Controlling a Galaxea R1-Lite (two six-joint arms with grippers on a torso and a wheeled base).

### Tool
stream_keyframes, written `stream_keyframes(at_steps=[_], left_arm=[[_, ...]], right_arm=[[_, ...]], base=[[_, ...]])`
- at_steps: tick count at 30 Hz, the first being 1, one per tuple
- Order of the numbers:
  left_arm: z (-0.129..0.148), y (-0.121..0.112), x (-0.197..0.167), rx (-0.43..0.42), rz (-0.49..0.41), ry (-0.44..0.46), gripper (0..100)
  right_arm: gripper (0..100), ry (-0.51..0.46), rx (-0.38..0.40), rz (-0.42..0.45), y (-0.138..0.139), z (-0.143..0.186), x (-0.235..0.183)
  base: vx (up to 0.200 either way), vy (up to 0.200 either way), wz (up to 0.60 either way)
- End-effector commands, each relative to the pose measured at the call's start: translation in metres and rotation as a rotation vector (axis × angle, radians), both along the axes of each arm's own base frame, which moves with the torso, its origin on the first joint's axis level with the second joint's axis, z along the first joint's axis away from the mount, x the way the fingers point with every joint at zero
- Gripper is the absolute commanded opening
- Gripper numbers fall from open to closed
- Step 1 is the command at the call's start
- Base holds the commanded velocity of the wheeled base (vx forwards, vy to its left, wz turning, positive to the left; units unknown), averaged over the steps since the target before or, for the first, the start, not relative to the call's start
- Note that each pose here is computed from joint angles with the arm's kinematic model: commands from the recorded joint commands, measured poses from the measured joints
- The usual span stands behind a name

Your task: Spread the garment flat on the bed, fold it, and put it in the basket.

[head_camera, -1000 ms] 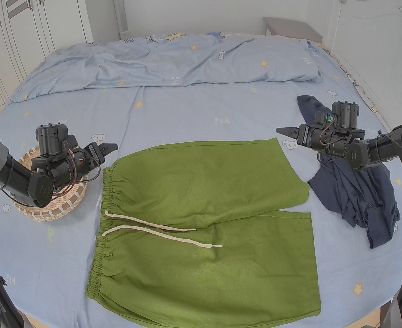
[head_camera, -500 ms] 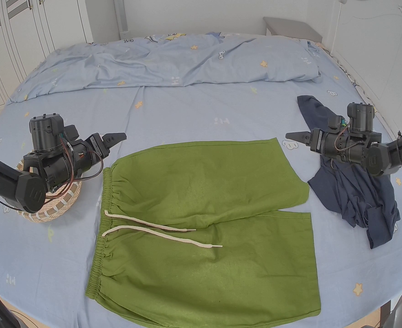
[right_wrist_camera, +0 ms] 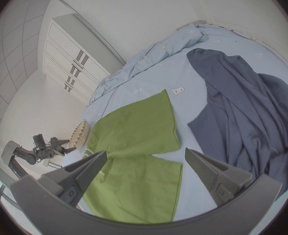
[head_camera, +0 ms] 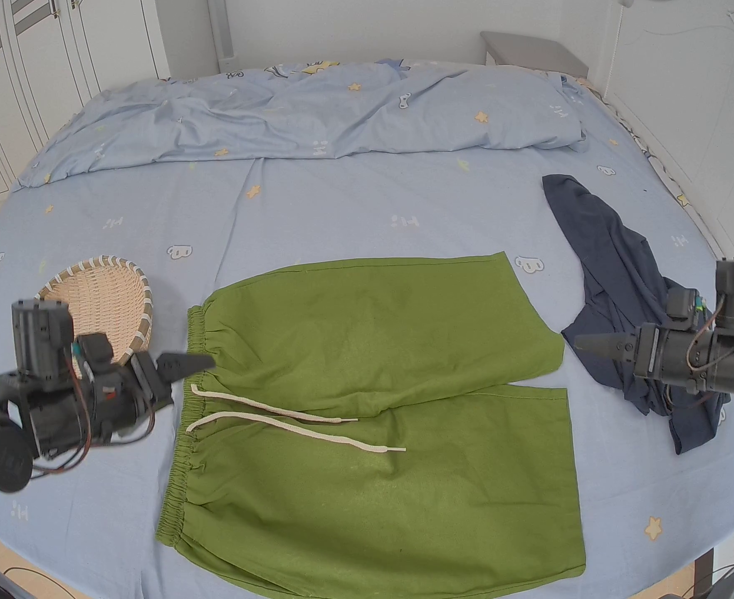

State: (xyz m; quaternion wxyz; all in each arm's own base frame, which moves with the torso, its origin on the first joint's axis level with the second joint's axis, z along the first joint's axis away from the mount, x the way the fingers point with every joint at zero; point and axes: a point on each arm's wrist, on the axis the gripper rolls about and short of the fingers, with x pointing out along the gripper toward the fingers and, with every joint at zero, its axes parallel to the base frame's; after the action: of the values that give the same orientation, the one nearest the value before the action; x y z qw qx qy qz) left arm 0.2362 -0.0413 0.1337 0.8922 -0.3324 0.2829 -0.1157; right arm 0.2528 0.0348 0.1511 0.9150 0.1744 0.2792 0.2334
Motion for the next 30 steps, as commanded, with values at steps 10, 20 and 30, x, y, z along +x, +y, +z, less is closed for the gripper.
stream_keyframes(at_steps=[10,20,30], left_arm=[[-0.064,0.032,-0.115,-0.115,-0.012,0.311,100],[-0.098,0.037,-0.098,-0.001,-0.058,0.484,100],[-0.103,0.046,-0.095,0.013,-0.055,0.474,100]], right_arm=[[100,-0.05,0.005,0.071,0.003,0.0,-0.095],[100,-0.039,0.006,0.074,0.003,-0.002,-0.095],[100,-0.03,0.004,0.09,0.006,-0.004,-0.096]], base=[[0.0,0.0,0.0],[0.0,0.0,0.0],[0.0,0.0,0.0]])
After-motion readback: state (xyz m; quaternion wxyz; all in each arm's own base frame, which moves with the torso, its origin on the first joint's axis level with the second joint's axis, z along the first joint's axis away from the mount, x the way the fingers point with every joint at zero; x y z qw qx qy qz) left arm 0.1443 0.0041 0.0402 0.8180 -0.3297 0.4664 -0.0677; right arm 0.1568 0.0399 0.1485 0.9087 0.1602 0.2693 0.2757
